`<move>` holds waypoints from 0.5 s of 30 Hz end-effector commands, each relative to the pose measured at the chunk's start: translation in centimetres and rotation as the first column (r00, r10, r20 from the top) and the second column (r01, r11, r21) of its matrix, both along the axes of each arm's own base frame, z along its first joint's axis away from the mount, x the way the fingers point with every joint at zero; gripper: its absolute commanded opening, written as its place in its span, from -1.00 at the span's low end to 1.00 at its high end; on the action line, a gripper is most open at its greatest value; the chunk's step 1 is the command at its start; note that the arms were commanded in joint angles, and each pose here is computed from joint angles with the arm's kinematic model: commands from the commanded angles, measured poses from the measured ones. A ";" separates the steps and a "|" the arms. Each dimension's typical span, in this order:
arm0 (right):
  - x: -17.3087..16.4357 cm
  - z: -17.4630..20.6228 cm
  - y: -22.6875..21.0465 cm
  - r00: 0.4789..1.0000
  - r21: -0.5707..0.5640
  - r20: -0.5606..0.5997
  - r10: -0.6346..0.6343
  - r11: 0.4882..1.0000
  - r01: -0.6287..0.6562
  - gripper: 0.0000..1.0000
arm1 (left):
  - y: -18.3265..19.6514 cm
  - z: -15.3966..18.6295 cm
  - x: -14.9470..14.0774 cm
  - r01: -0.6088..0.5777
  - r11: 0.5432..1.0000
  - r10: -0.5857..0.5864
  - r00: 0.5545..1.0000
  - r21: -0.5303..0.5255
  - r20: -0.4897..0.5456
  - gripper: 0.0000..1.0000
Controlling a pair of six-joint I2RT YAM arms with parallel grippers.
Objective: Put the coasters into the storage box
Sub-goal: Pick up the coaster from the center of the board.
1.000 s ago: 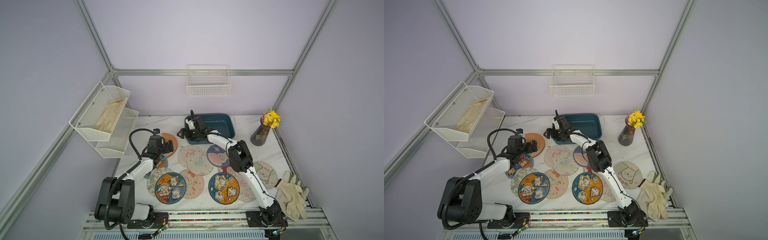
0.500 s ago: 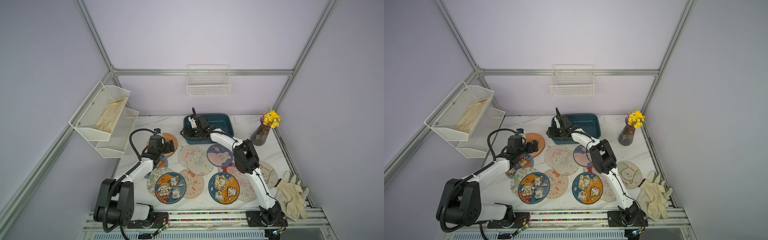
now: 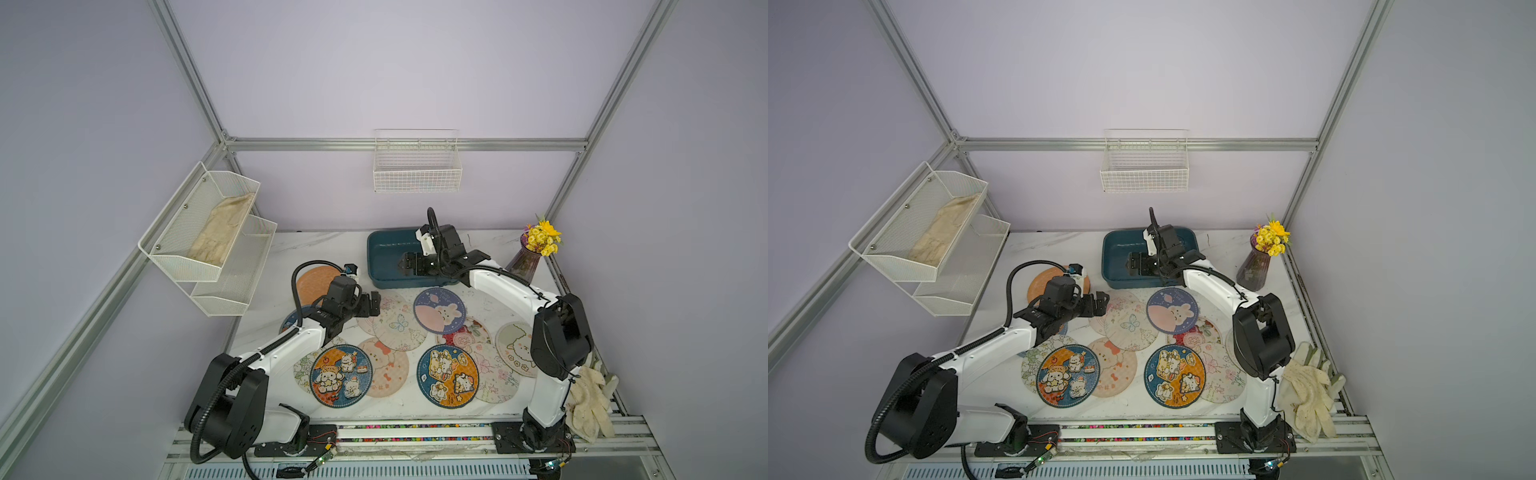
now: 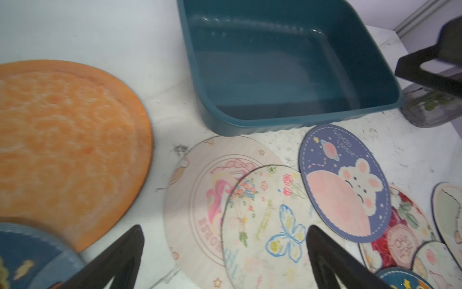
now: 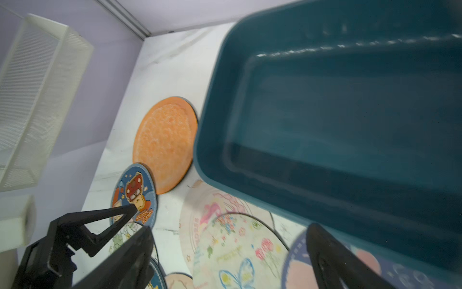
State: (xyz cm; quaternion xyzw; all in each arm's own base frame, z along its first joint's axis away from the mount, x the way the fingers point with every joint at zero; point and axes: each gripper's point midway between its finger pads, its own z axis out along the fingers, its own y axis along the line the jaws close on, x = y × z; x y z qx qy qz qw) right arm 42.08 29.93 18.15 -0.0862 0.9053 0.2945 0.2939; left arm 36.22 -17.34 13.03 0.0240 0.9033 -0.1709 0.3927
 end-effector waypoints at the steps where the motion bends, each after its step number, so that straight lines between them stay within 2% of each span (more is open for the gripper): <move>1: -2.9 -2.1 -3.8 0.994 -0.070 -0.109 -0.025 0.997 0.017 0.91 | -5.1 3.6 1.5 0.090 0.988 -0.088 0.996 -0.121 0.024 1.00; 8: -6.8 -5.8 -10.0 0.964 -0.159 -0.238 -0.122 0.984 0.085 0.90 | -10.9 1.7 1.1 0.181 0.959 -0.206 0.974 -0.216 -0.099 1.00; 15: -8.7 -9.8 -14.0 0.924 -0.237 -0.322 -0.206 0.962 0.132 0.84 | -14.3 0.5 1.3 0.215 0.935 -0.268 0.949 -0.281 -0.168 0.93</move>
